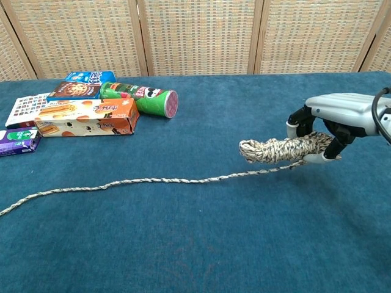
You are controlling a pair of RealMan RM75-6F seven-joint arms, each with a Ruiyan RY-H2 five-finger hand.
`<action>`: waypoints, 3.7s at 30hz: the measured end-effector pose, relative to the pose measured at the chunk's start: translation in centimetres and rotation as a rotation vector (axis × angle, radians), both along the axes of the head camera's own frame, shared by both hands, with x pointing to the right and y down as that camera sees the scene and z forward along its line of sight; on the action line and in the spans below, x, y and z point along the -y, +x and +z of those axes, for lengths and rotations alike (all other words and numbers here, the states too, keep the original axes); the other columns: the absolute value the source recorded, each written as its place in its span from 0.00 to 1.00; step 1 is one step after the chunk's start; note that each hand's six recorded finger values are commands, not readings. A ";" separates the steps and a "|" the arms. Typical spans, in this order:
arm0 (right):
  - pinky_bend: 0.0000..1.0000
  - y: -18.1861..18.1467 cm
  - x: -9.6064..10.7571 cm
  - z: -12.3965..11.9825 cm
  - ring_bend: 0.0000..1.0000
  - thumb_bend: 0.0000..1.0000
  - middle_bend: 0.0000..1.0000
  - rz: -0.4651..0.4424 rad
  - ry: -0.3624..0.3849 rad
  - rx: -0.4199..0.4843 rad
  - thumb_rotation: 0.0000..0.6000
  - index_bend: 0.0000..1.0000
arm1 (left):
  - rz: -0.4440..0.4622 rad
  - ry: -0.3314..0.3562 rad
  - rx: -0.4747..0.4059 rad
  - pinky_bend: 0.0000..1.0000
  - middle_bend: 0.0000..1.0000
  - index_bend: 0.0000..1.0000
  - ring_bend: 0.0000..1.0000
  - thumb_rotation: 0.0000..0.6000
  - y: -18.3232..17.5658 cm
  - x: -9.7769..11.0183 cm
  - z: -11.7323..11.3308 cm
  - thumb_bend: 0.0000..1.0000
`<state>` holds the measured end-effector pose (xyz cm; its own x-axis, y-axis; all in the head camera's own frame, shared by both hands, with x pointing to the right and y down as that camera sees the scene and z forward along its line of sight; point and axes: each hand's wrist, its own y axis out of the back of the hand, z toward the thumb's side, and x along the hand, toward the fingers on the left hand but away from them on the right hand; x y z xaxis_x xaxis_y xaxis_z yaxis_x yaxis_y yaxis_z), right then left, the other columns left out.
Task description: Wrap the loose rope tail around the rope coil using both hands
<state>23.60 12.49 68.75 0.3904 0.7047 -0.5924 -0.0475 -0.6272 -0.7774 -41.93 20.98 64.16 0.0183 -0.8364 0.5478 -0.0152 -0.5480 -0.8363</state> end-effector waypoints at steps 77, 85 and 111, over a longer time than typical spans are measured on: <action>0.72 -1.1 -0.3 -0.4 0.40 0.48 0.62 -0.024 -0.002 0.005 1.00 0.64 | 0.026 -0.250 -0.015 0.00 0.00 0.62 0.00 1.00 8.6 3.7 9.2 0.44; 0.72 -1.1 -0.2 -0.5 0.40 0.48 0.63 -0.021 0.001 0.011 1.00 0.64 | 0.023 -0.218 -0.008 0.00 0.00 0.73 0.00 1.00 8.2 4.2 9.0 0.46; 0.74 -12.4 4.8 -5.5 0.43 0.57 0.65 -0.026 0.003 0.200 1.00 0.66 | 0.296 0.161 0.002 0.00 0.00 0.80 0.00 1.00 4.5 9.1 1.0 0.57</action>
